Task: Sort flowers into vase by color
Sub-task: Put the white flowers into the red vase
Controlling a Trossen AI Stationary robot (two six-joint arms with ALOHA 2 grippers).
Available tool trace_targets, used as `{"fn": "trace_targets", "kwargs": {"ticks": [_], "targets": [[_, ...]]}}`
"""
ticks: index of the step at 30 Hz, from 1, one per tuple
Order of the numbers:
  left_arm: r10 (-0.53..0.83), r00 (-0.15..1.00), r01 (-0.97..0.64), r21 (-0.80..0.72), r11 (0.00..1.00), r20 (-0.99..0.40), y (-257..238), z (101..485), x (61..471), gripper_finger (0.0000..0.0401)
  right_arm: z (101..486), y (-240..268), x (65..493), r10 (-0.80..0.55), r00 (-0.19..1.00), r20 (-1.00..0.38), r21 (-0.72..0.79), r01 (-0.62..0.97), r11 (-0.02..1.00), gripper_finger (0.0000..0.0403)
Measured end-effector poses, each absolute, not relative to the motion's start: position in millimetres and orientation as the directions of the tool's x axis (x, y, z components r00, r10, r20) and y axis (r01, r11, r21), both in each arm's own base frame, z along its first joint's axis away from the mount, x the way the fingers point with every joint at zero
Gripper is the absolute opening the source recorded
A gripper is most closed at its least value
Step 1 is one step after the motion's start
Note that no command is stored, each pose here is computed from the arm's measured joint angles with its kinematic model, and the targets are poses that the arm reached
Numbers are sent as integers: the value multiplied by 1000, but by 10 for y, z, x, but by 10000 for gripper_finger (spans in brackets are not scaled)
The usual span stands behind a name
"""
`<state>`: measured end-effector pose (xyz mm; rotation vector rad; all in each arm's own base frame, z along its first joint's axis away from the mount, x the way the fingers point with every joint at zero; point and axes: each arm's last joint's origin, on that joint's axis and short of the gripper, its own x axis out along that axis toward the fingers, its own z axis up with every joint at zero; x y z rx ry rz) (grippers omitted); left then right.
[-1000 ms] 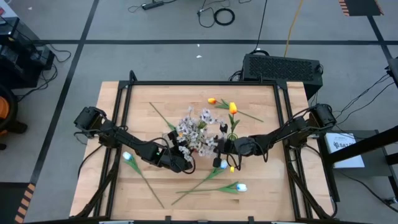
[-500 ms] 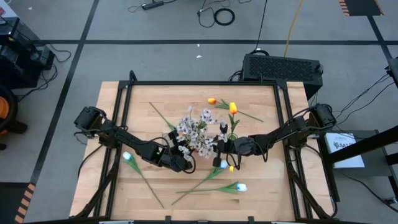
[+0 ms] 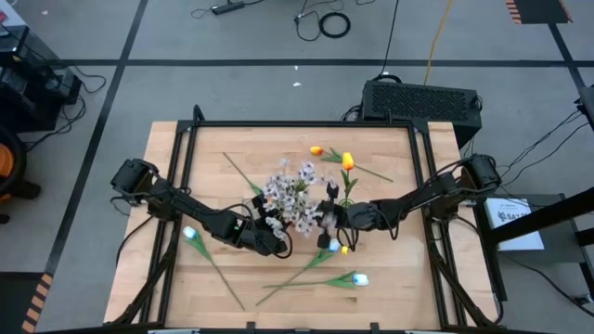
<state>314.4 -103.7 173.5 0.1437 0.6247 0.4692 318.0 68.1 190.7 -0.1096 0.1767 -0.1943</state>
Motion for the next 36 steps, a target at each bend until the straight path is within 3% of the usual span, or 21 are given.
{"fn": "trace_targets", "kwargs": {"ticks": [7, 12, 20, 36], "targets": [[464, 710, -369, 280, 886, -530, -1037, 1734, 3143, 208, 1909, 677, 3182, -200, 967, -160, -118, 183, 976, 81], [464, 711, -370, 280, 886, -529, -1036, 1735, 3144, 208, 1912, 677, 3182, -200, 967, -157, -113, 184, 976, 87], [455, 731, -349, 295, 890, -509, -1032, 1762, 3176, 208, 1914, 667, 3187, -195, 968, -156, -110, 180, 978, 73], [438, 732, -342, 275, 899, -521, -993, 1760, 3195, 208, 1819, 635, 3220, -212, 961, -179, -121, 193, 974, 4]]}}
